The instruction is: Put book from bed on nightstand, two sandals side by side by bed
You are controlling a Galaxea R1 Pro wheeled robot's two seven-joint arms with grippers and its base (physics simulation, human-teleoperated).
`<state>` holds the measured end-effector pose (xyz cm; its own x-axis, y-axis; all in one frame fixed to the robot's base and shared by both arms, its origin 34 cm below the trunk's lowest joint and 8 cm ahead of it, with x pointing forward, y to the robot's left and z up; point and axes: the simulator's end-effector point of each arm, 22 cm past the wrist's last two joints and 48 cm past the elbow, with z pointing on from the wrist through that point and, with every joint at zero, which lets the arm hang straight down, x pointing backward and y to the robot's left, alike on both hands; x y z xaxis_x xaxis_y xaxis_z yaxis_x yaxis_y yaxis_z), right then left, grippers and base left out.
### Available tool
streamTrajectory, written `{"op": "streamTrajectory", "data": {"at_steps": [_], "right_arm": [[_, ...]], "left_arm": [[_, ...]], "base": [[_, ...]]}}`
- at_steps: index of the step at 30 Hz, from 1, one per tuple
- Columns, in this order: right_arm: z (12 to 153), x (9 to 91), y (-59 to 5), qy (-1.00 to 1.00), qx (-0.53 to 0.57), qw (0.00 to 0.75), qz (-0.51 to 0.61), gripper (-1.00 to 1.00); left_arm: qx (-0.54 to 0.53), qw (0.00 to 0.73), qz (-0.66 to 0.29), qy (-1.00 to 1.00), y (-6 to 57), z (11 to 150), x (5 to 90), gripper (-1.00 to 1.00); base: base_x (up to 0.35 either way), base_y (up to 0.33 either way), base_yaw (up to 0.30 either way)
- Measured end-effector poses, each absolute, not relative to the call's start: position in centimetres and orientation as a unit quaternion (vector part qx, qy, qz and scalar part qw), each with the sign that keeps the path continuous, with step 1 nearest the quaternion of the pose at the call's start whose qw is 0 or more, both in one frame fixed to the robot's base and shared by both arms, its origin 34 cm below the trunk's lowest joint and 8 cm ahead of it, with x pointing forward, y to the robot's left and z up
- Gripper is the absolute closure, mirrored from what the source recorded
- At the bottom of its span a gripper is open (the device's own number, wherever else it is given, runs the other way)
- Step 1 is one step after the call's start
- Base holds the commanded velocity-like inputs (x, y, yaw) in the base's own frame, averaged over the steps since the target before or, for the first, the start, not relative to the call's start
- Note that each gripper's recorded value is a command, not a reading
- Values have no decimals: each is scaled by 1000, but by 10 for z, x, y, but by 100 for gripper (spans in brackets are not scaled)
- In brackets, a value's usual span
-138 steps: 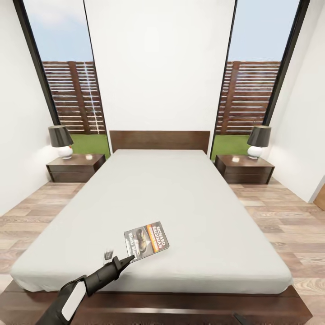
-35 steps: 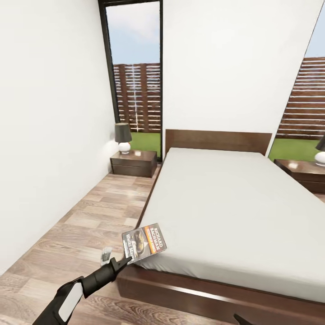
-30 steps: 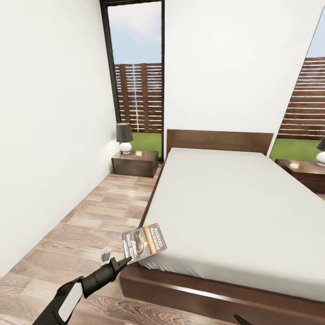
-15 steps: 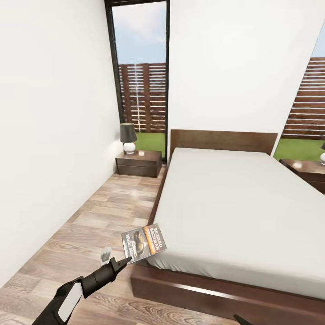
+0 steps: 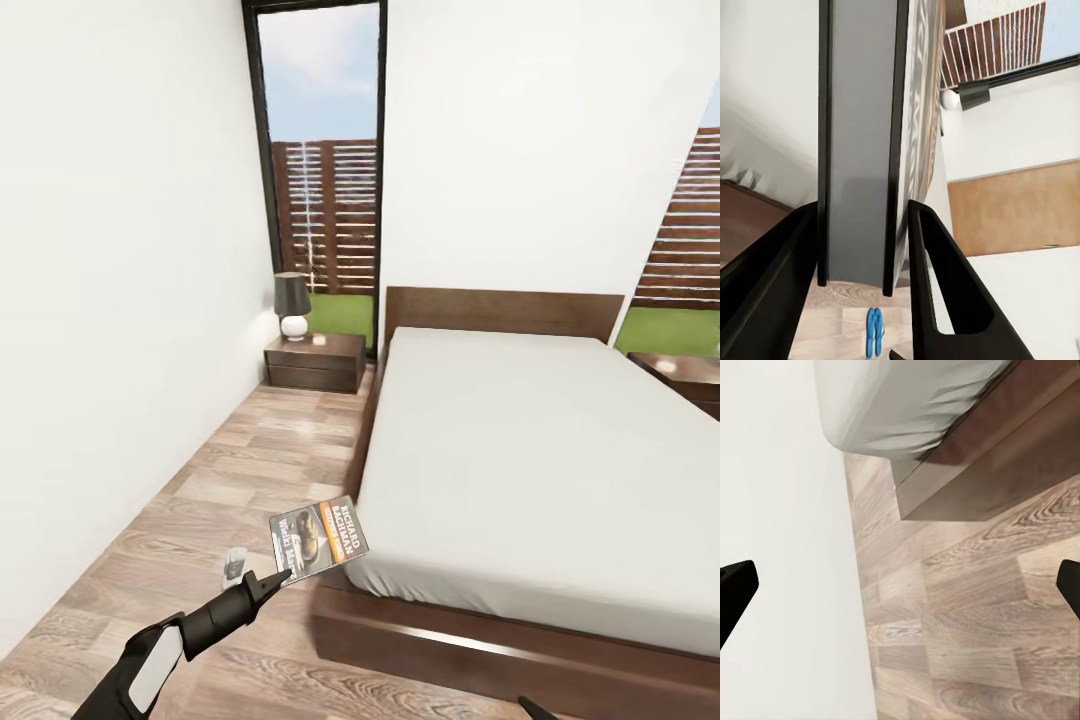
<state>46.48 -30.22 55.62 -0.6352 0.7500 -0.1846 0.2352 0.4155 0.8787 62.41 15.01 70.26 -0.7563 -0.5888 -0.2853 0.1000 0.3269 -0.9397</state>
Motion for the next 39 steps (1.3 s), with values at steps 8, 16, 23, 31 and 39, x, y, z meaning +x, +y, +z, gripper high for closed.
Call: {"op": "streamTrajectory", "data": {"at_steps": [8, 16, 23, 31, 39], "right_arm": [[551, 463, -299, 793, 315, 286, 435, -100], [546, 462, -296, 797, 320, 280, 428, -100], [545, 462, -296, 798, 321, 279, 427, -100], [545, 463, -296, 799, 318, 283, 425, -100], [543, 463, -295, 802, 315, 287, 420, -100]], "left_arm": [[-163, 309, -558, 753, 149, 703, 624, 100], [-163, 309, -557, 753, 150, 703, 624, 100], [-165, 307, -556, 754, 151, 700, 623, 100], [-169, 305, -553, 757, 155, 696, 622, 100], [-171, 312, -525, 773, 190, 687, 622, 100]], "base": [[0, 199, 0], [0, 199, 0], [0, 199, 0], [0, 186, 0], [0, 84, 0]]}}
